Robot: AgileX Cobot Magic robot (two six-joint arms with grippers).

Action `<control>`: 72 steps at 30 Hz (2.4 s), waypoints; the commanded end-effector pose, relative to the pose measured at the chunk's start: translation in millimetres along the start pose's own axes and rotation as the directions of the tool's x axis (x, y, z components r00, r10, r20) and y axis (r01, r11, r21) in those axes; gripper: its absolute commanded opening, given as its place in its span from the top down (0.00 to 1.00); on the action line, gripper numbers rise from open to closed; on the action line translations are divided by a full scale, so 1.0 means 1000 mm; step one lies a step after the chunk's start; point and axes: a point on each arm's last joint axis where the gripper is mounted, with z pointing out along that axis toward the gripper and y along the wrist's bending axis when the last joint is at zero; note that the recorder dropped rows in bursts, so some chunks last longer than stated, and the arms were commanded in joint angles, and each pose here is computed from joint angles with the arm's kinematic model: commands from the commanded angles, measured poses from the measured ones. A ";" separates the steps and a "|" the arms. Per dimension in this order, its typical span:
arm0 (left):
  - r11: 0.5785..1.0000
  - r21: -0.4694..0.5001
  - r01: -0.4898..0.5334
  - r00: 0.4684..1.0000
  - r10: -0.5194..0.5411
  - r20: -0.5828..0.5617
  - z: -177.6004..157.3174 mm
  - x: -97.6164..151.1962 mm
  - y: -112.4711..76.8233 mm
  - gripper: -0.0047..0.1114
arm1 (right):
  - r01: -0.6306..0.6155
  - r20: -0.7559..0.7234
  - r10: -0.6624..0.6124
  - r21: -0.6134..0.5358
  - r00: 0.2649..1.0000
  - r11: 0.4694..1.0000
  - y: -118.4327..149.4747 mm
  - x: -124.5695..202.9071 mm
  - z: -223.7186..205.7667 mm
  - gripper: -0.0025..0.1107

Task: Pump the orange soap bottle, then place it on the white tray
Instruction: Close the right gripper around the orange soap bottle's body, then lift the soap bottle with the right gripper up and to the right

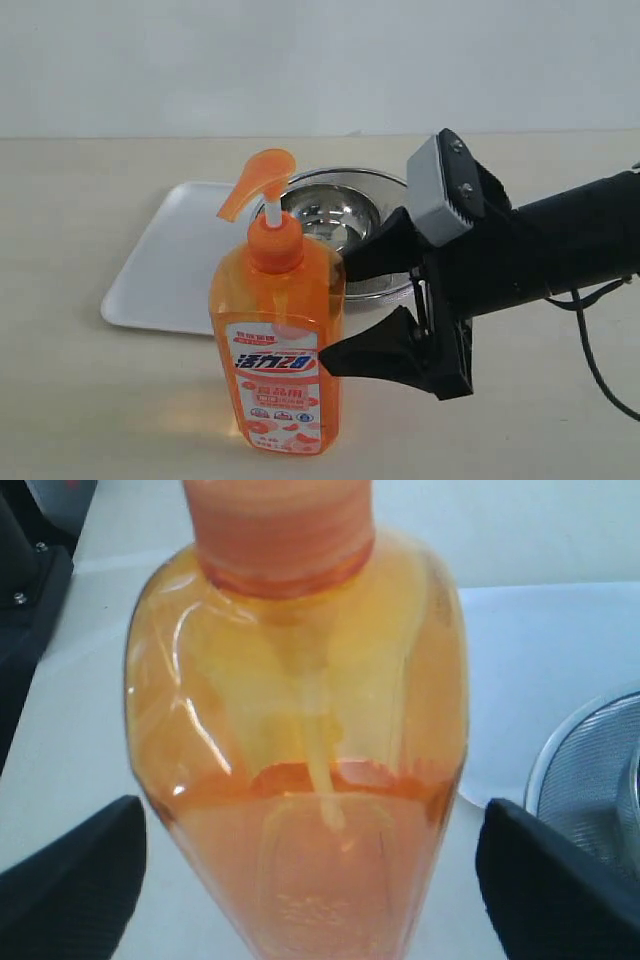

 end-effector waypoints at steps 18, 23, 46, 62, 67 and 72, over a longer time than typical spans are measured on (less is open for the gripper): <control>1.000 -0.003 -0.002 1.000 0.002 0.000 0.000 0.001 0.000 0.92 | 0.031 -0.012 -0.030 0.089 0.999 0.996 0.013 -0.031 0.036 0.27; 1.000 -0.003 -0.002 1.000 0.002 0.000 0.000 0.001 0.000 0.92 | -0.029 -0.007 0.030 0.090 1.000 0.996 0.013 -0.031 0.036 0.27; 1.000 -0.003 -0.002 1.000 0.002 0.000 0.000 0.001 0.000 0.92 | -0.067 -0.035 0.070 0.079 0.997 0.995 0.014 -0.028 0.036 0.78; 1.000 -0.003 -0.002 1.000 0.002 0.000 0.000 0.001 0.000 0.92 | -0.061 -0.064 0.068 0.112 0.996 0.992 0.011 -0.025 0.035 0.98; 1.000 -0.003 -0.002 1.000 0.002 0.000 0.000 0.001 0.000 0.92 | -0.053 -0.025 0.055 0.082 0.998 0.995 0.018 -0.034 0.029 0.98; 1.000 -0.003 -0.002 1.000 0.002 0.000 0.000 0.001 0.000 0.92 | -0.039 0.006 0.038 0.098 0.999 0.994 0.025 -0.047 0.016 0.98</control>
